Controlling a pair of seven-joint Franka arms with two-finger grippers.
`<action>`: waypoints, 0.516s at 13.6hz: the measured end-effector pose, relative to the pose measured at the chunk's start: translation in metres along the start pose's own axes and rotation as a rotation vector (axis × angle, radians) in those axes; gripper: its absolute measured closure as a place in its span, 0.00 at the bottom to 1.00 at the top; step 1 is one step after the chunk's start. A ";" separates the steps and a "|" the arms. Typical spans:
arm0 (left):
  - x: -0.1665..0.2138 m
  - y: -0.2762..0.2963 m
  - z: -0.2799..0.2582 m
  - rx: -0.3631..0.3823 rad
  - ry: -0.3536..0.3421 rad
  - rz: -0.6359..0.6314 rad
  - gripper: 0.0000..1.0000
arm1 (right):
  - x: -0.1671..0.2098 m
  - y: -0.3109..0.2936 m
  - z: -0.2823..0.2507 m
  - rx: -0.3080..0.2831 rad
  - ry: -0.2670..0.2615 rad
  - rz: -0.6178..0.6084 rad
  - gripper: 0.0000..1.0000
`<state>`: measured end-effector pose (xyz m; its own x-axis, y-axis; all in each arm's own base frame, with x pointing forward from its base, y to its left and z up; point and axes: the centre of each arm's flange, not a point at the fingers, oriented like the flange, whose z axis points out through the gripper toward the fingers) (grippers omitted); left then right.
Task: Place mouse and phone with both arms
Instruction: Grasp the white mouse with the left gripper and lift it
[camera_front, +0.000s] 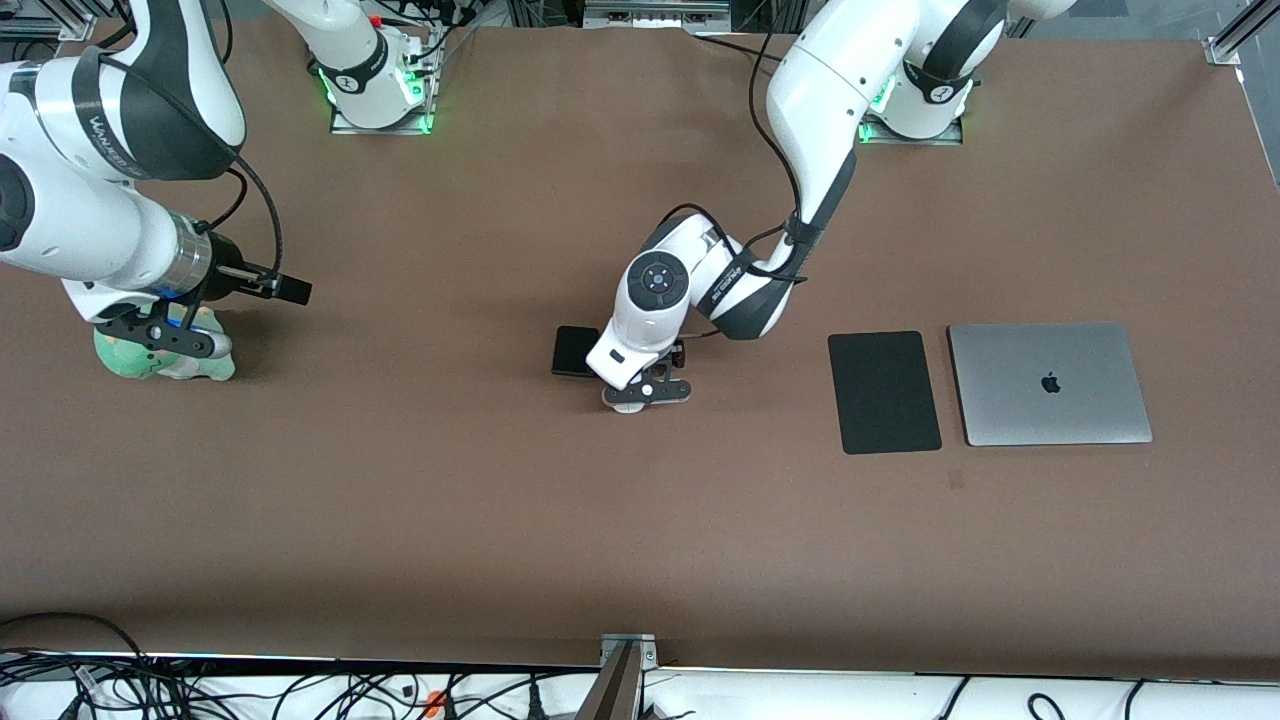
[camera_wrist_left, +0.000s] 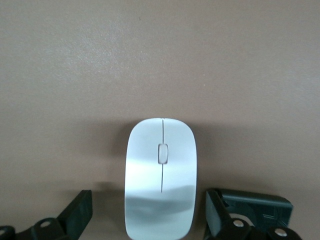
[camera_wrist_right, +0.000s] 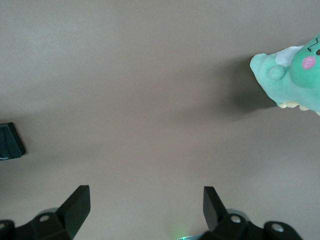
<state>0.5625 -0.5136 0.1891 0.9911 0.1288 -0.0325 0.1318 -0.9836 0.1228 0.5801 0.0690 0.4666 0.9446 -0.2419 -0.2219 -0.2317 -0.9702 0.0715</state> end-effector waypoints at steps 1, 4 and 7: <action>0.001 0.000 0.004 -0.003 0.004 -0.001 0.00 | 0.000 0.000 0.000 0.000 0.001 0.000 0.00; 0.001 -0.001 0.011 -0.002 0.004 -0.002 0.00 | 0.000 -0.001 0.000 0.001 0.002 -0.001 0.00; 0.002 -0.001 0.012 -0.003 0.004 -0.002 0.00 | 0.000 -0.001 0.000 0.001 0.003 -0.001 0.00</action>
<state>0.5637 -0.5141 0.1767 0.9910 0.1311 -0.0284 0.1336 -0.9830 0.1258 0.5804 0.0696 0.4668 0.9455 -0.2411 -0.2191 -0.2311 -0.9704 0.0704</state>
